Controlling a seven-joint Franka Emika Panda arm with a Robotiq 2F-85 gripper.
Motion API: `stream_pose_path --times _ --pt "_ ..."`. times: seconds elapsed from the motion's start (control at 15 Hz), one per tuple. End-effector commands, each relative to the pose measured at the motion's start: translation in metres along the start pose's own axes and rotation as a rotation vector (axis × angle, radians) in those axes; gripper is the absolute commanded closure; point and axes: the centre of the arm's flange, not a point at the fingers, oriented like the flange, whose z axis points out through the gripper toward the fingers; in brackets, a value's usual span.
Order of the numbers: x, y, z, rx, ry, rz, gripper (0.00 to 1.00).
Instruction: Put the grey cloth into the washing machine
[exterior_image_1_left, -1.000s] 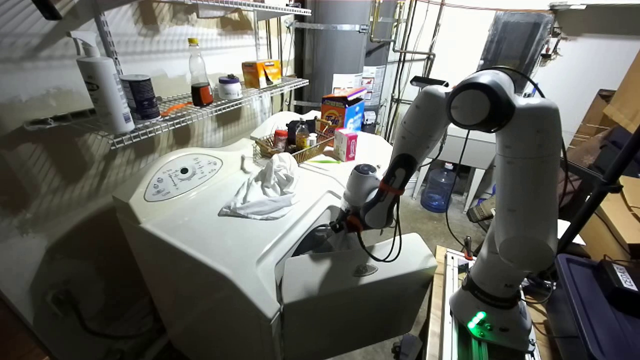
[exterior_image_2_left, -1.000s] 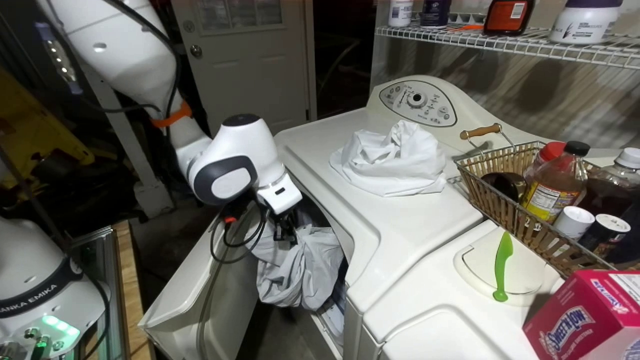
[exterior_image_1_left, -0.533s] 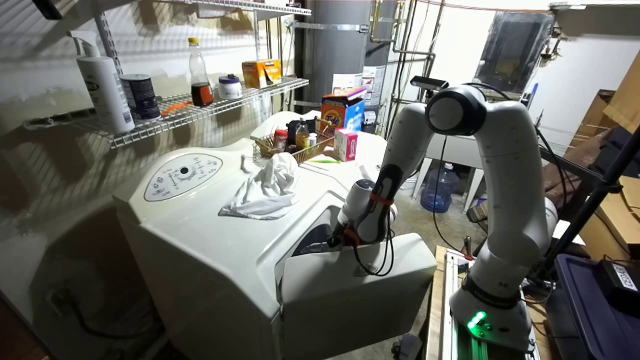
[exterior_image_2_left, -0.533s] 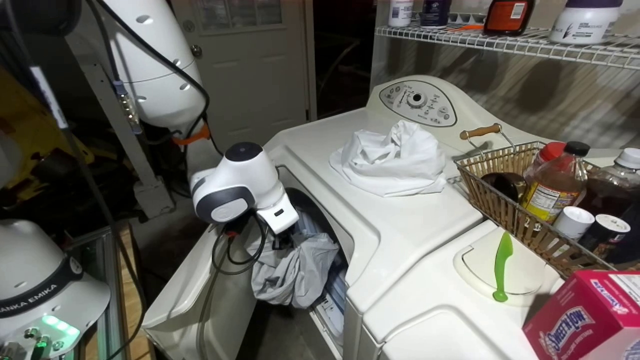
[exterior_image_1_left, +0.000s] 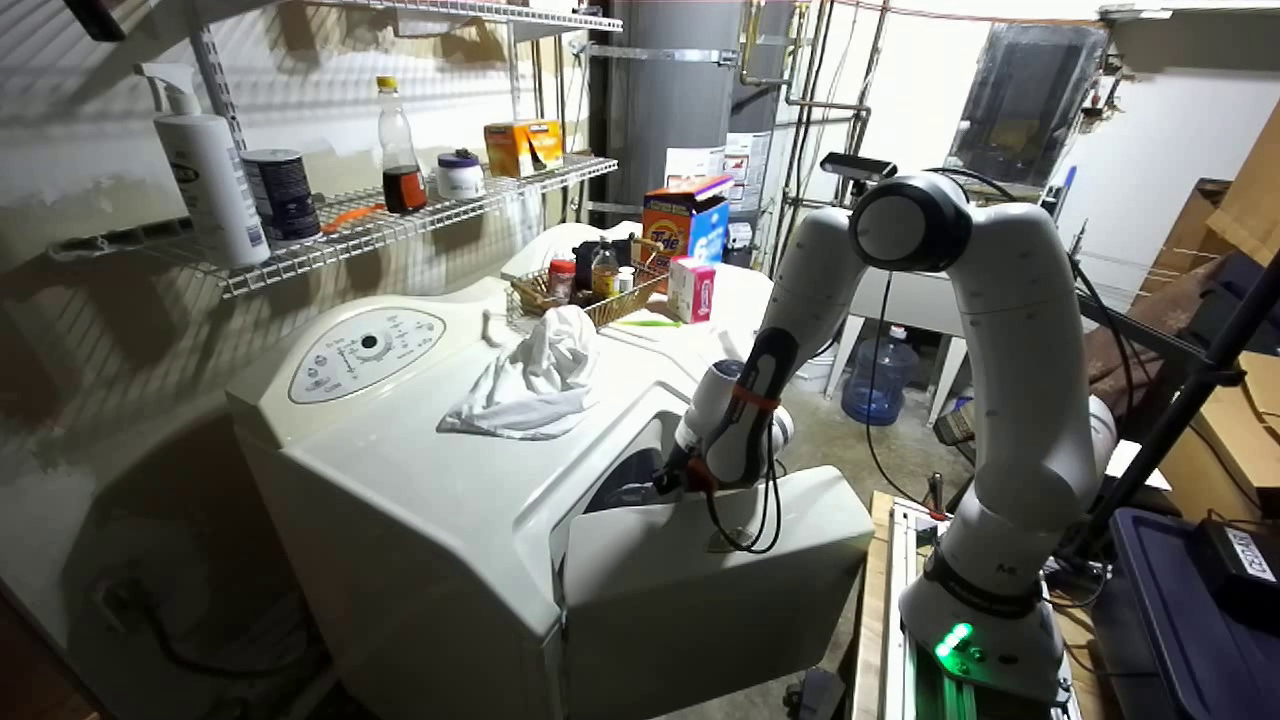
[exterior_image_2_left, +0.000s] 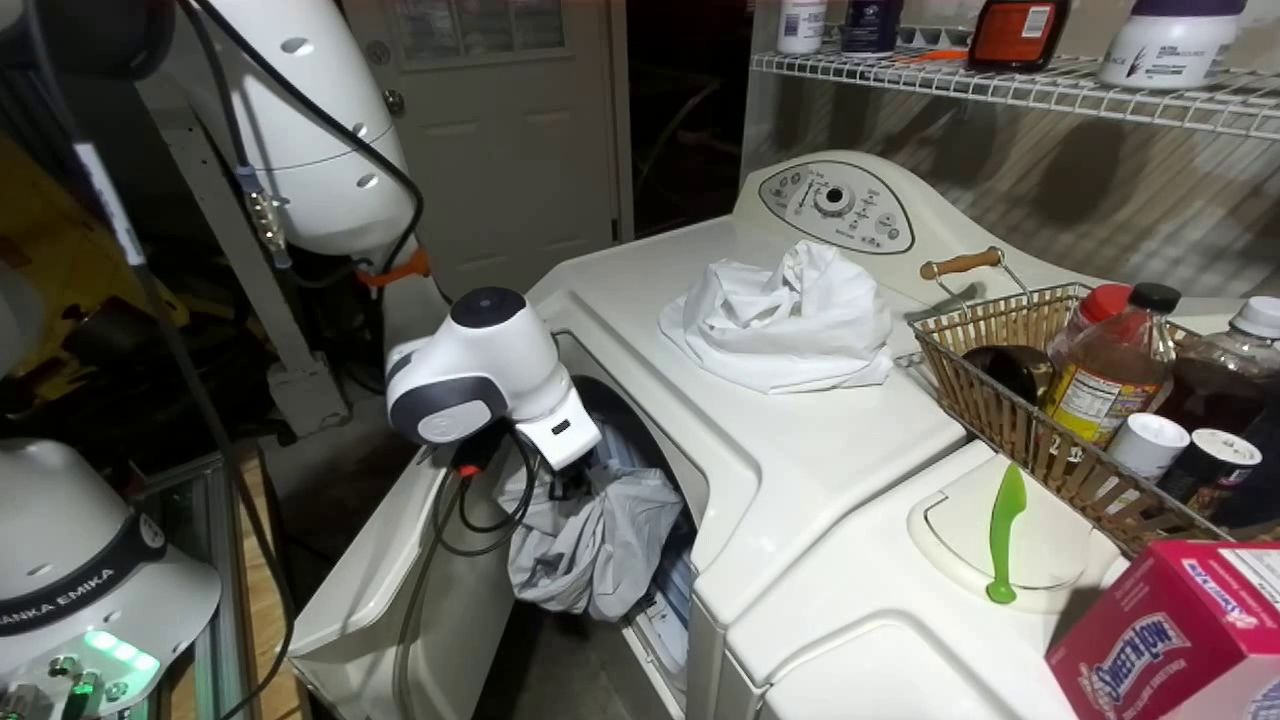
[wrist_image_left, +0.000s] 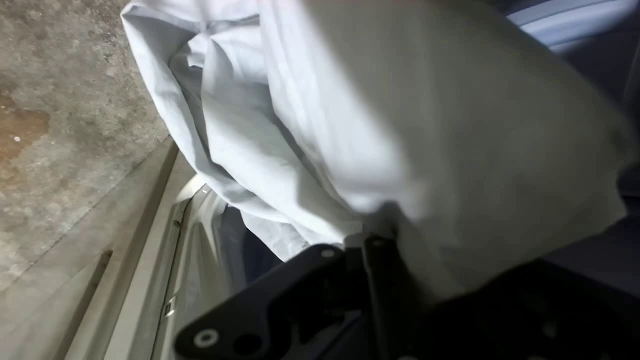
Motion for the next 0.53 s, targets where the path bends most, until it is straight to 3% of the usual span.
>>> stream_pose_path --times 0.0,0.13,0.47 --pt "0.025 0.012 0.03 0.075 0.037 0.01 0.98" --pt "0.036 0.018 0.047 0.133 0.057 0.033 0.98" --pt "0.052 0.023 0.091 0.28 0.002 0.083 0.98"
